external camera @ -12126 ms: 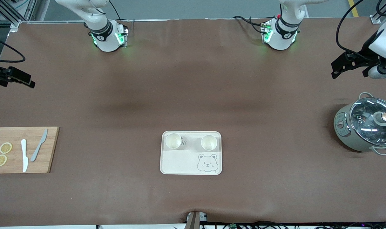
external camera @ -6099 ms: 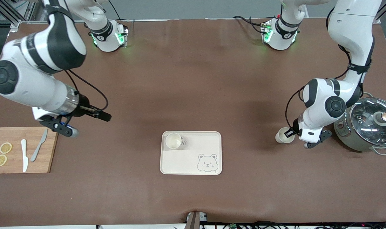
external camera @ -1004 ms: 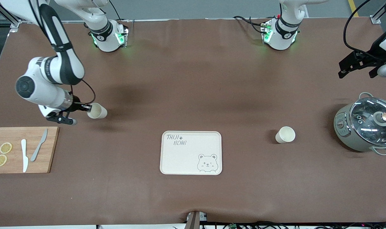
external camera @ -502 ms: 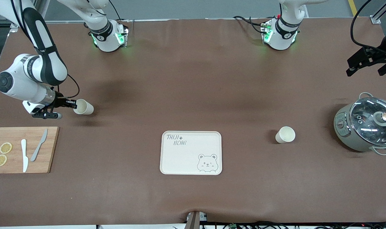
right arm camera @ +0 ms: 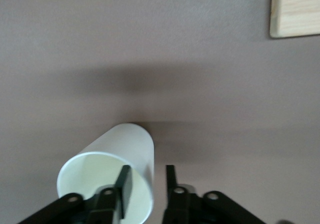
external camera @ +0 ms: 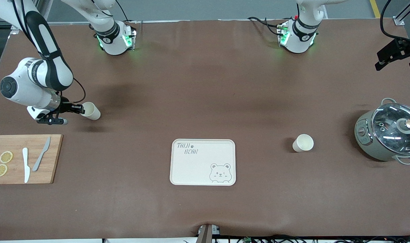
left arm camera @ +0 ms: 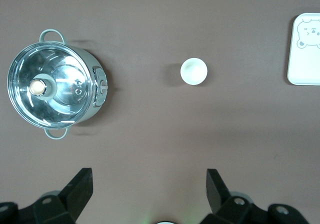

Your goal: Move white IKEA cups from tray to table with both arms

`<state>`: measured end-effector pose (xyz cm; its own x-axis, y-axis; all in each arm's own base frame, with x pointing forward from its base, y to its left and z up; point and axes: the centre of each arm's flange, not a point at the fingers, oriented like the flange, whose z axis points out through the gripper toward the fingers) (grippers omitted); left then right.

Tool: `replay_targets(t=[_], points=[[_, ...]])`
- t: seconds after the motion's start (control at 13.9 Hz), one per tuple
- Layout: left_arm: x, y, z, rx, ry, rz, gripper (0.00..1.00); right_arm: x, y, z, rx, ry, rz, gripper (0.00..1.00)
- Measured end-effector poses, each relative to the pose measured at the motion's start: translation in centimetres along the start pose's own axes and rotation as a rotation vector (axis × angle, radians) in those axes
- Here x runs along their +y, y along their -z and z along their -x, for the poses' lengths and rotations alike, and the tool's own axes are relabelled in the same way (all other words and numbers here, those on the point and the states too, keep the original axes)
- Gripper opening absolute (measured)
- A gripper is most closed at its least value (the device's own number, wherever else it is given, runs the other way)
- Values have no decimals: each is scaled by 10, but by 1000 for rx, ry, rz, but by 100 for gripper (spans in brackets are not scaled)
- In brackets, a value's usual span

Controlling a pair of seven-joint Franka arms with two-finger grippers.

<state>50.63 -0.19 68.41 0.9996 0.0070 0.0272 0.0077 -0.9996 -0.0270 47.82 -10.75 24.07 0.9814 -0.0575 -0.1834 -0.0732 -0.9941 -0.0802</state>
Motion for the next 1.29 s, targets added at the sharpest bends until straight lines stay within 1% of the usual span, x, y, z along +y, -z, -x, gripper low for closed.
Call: replay_targets(t=[0.07,0.14,0.22,0.29,0.43,0.5,0.65,0.79,0.86,1.0,1.15,1.29], points=[[0,-1,0,-5,0,0,100,-2,7,-3,-25,4,-7,49],[0,-1,1,-8,-1,0,100,-4,19,-8,-52,9,-14,61],[2,-1,1,-9,-3,0,100,-6,37,-14,-77,16,-22,70],[3,-1,1,-10,-6,-1,100,-11,58,-21,-102,28,-28,81],[8,-1,1,-11,-13,-1,100,-31,115,-32,-168,74,-40,100],[13,-1,1,-11,-15,-2,100,-49,147,-37,-187,109,-36,100],[22,-1,1,-7,-17,-4,100,-76,200,-47,-170,157,-22,100],[24,0,0,3,-16,-3,100,-83,256,-53,-155,174,-16,100],[24,-1,-1,8,-15,-3,100,-84,288,-53,-138,176,-14,100],[24,-1,-6,31,-16,-1,100,-84,340,-50,-71,178,-4,100],[24,-4,-13,50,-16,1,100,-89,378,-44,1,188,7,100],[25,-12,-21,47,-18,3,100,-104,410,-31,51,216,17,100]])
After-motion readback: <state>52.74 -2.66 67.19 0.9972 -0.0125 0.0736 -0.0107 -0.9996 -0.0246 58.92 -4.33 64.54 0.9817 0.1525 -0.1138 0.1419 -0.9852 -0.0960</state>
